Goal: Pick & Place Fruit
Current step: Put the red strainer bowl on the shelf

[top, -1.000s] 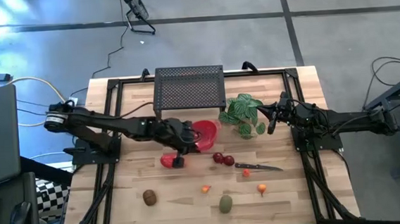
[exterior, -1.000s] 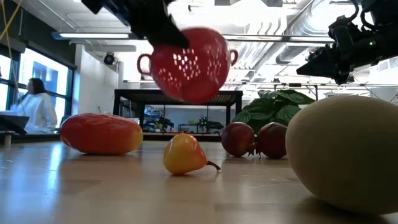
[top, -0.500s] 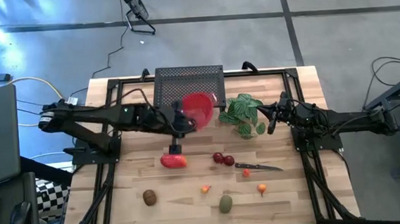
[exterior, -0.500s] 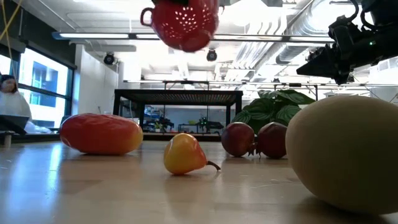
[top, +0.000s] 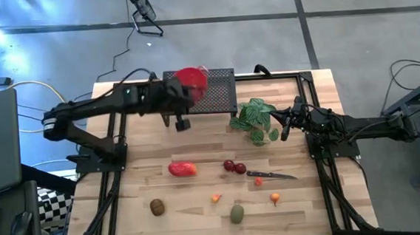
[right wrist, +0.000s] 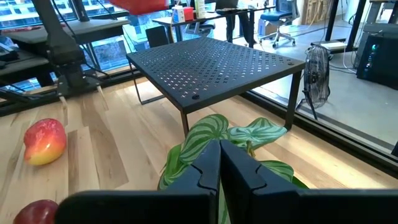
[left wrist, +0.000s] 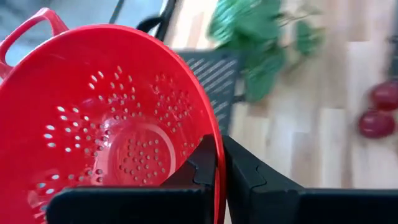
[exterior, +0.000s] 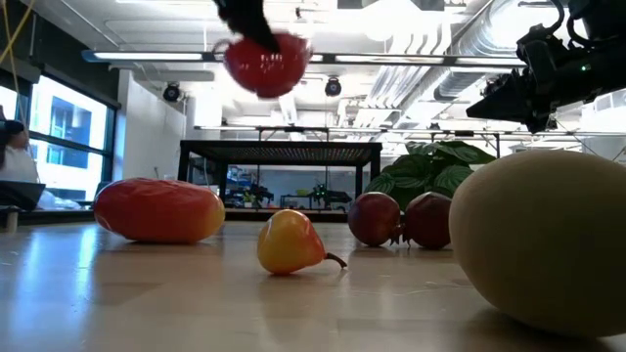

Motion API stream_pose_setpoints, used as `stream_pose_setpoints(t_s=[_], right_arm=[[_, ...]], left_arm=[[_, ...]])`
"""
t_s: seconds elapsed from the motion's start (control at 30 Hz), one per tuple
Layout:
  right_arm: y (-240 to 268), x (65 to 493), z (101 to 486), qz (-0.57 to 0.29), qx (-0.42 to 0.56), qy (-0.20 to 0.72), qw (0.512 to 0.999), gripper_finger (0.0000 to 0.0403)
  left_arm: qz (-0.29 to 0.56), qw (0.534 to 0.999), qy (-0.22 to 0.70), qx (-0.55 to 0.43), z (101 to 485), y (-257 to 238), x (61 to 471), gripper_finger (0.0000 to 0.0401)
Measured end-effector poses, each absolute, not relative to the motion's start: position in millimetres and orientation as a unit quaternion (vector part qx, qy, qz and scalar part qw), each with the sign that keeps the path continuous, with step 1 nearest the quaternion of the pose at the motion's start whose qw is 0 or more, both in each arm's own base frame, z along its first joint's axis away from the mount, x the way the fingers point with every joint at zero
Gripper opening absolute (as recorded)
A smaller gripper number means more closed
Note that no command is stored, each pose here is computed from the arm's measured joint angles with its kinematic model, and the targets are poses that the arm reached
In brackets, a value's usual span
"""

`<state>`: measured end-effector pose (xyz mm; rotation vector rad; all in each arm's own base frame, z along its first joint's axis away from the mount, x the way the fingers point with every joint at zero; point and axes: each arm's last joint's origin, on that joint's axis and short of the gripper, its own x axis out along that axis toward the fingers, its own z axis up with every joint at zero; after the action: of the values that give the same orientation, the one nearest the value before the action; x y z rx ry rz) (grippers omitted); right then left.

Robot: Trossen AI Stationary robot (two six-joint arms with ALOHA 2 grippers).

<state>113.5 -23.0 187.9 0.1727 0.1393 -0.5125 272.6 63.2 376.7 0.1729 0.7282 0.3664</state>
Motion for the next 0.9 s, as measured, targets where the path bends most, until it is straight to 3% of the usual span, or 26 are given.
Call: stream_pose_setpoints(t_s=[0.4, 0.9], right_arm=[[-23.1, 113.4, 188.0, -0.254, 0.085, 0.068, 0.961, 0.0003], [-23.1, 113.4, 187.9, -0.254, 0.085, 0.069, 0.961, 0.0003]], left_arm=[[0.298, 0.886, 0.355, 0.009, 370.5, 131.2, 257.6, 0.0008], [0.297, 0.862, 0.412, 0.006, 333.6, 143.7, 288.6, 0.0008]])
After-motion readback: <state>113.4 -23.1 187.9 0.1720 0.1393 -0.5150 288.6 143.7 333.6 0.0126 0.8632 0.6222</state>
